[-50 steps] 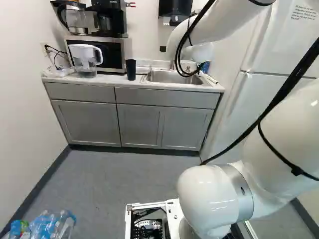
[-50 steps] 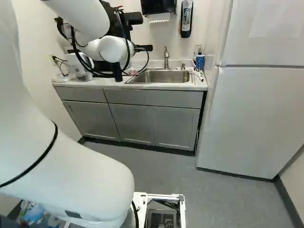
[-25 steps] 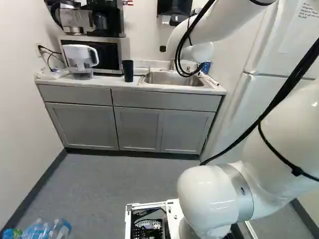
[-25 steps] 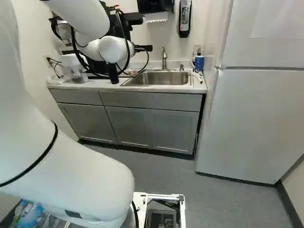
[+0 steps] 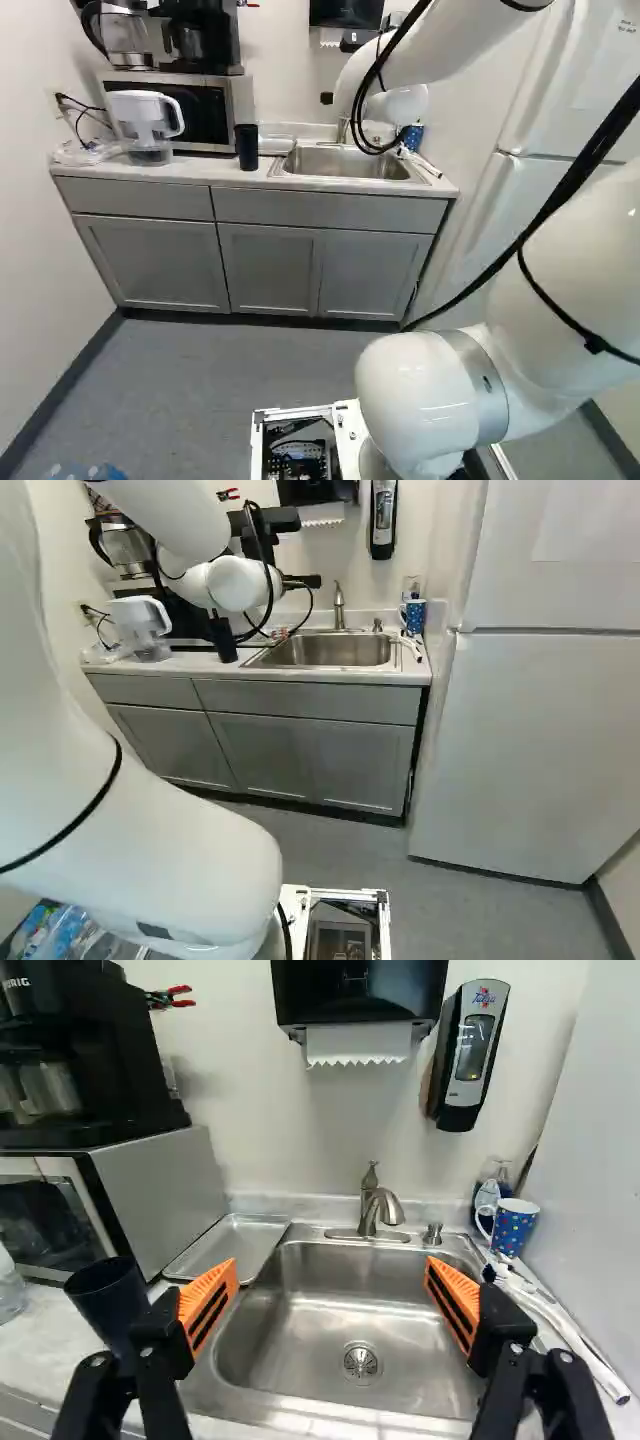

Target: Rinse the cup and place it in the tray

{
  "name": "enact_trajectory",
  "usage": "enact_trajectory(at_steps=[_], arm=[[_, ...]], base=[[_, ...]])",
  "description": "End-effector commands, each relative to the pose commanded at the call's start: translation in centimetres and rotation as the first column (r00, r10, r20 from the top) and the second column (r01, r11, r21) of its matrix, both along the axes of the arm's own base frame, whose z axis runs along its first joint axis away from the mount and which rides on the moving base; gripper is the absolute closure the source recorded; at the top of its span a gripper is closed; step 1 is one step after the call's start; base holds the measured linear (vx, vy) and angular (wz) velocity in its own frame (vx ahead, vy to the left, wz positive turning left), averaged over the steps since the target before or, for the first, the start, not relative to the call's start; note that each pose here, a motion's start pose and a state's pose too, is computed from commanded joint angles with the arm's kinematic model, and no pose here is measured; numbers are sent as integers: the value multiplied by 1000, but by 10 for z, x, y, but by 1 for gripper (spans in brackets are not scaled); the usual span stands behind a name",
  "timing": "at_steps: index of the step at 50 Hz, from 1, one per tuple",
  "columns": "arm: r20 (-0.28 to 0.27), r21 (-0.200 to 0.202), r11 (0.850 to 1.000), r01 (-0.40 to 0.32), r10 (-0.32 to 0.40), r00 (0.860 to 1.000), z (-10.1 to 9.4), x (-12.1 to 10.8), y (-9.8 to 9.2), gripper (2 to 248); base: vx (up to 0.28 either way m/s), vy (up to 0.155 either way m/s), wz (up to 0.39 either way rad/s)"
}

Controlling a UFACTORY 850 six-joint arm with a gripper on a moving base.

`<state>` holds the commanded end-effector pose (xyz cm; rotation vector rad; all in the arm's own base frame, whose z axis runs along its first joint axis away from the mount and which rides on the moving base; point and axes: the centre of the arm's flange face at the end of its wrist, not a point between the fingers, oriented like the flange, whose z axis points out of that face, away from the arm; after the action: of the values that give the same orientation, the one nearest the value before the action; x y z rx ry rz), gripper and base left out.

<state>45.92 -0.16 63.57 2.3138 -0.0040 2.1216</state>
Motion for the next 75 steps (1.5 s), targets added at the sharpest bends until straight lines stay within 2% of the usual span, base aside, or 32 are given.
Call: enact_trajectory(at_steps=[45,75], arm=[[0,0,1000,0,0,1000,0,0,0,3],[0,0,1000,0,0,1000,0,0,0,3]], base=[[128,-42,2],[105,-23,144]])
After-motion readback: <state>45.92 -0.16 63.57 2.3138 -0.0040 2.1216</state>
